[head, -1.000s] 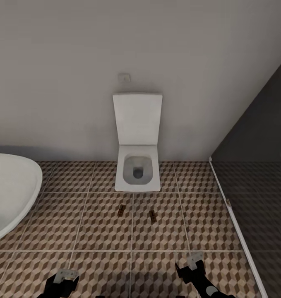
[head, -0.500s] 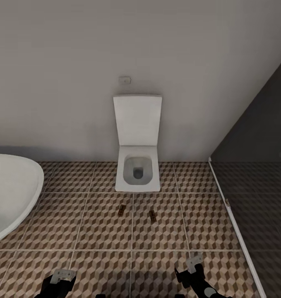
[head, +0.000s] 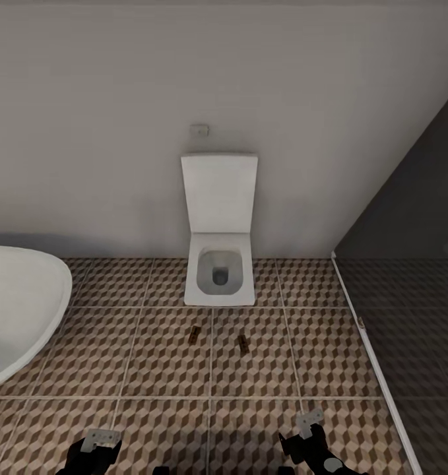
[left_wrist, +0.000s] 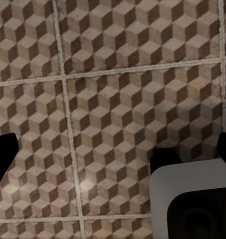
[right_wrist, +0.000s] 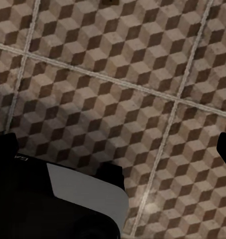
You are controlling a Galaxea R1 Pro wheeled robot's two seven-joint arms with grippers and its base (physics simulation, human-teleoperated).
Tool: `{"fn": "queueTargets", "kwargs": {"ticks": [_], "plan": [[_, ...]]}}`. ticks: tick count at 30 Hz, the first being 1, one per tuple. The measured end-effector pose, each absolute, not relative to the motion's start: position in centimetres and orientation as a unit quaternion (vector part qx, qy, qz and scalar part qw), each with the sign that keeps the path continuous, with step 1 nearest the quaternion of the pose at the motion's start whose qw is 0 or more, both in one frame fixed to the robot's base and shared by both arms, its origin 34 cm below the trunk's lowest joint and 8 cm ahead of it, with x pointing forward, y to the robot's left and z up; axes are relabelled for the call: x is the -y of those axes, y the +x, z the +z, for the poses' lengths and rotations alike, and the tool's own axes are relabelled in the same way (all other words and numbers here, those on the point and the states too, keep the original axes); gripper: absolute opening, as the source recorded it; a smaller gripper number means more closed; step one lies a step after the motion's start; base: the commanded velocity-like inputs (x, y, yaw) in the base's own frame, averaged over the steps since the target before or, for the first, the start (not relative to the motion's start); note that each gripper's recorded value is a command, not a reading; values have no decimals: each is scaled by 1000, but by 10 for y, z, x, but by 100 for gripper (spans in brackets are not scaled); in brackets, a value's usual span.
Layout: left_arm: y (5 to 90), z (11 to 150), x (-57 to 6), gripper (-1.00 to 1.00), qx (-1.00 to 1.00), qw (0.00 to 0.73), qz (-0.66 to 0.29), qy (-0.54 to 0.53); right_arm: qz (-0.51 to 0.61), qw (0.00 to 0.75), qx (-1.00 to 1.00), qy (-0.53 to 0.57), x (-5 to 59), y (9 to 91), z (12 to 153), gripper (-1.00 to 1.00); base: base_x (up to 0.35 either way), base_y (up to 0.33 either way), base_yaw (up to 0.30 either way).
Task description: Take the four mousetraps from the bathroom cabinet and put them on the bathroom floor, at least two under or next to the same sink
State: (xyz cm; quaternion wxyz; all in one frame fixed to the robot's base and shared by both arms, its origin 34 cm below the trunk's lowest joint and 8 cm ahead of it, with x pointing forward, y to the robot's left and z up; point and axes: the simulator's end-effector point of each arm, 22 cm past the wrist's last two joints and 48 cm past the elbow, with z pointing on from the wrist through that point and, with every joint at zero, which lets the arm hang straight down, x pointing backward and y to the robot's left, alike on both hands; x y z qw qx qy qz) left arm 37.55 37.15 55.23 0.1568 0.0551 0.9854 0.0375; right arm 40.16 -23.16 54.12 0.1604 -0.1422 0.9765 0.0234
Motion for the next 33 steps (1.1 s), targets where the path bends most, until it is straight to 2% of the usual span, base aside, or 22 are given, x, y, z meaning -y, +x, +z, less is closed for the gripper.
{"fn": "queueTargets", "kwargs": {"ticks": [33], "plan": [[362, 576, -362, 100, -986, 156, 31, 54, 22, 159, -977, -141, 233, 389, 566, 100, 0, 0, 0]]}}
